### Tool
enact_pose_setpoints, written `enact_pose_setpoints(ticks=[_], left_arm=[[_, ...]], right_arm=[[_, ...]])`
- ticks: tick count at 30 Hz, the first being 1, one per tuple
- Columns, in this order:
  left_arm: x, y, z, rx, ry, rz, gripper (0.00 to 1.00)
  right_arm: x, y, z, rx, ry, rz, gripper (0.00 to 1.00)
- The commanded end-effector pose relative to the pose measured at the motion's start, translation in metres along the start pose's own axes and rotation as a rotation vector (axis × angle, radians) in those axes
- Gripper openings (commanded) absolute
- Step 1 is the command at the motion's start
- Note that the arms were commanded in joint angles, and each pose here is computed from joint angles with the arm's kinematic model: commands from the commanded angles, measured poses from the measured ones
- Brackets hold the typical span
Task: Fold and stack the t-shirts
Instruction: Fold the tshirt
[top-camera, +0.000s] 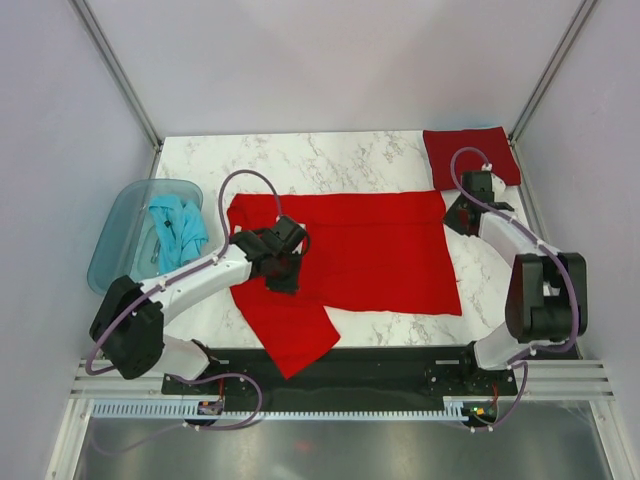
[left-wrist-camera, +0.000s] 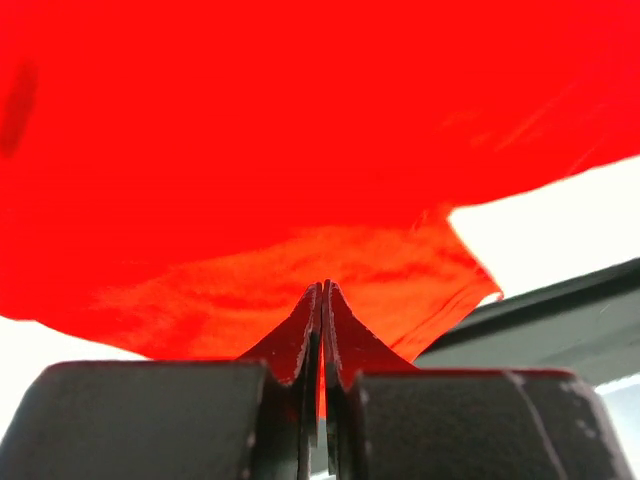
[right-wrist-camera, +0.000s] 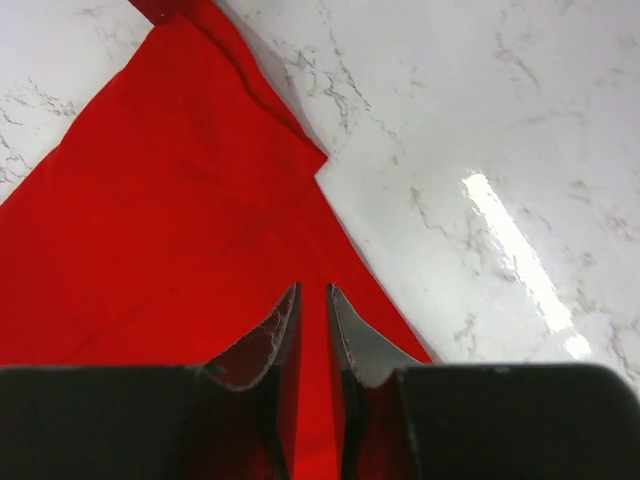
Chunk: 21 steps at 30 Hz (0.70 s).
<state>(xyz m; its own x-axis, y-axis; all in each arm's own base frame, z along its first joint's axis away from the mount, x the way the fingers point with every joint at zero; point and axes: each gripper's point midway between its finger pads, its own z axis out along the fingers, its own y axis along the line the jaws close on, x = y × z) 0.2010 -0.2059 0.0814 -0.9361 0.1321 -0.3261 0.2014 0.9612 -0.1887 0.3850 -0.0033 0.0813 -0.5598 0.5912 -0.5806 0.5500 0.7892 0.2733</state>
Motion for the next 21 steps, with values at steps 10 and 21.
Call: enact_pose_setpoints(ticks=[10, 21], left_arm=[[0.026, 0.019, -0.01, -0.036, -0.028, 0.019, 0.12], [-0.114, 0.09, -0.027, -0.156, -0.195, 0.016, 0.39]], right_arm=[[-0.009, 0.036, 0.034, -0.093, 0.047, -0.027, 0.28], [0.011, 0.034, 0.028, -0.117, 0.105, 0.019, 0.34]])
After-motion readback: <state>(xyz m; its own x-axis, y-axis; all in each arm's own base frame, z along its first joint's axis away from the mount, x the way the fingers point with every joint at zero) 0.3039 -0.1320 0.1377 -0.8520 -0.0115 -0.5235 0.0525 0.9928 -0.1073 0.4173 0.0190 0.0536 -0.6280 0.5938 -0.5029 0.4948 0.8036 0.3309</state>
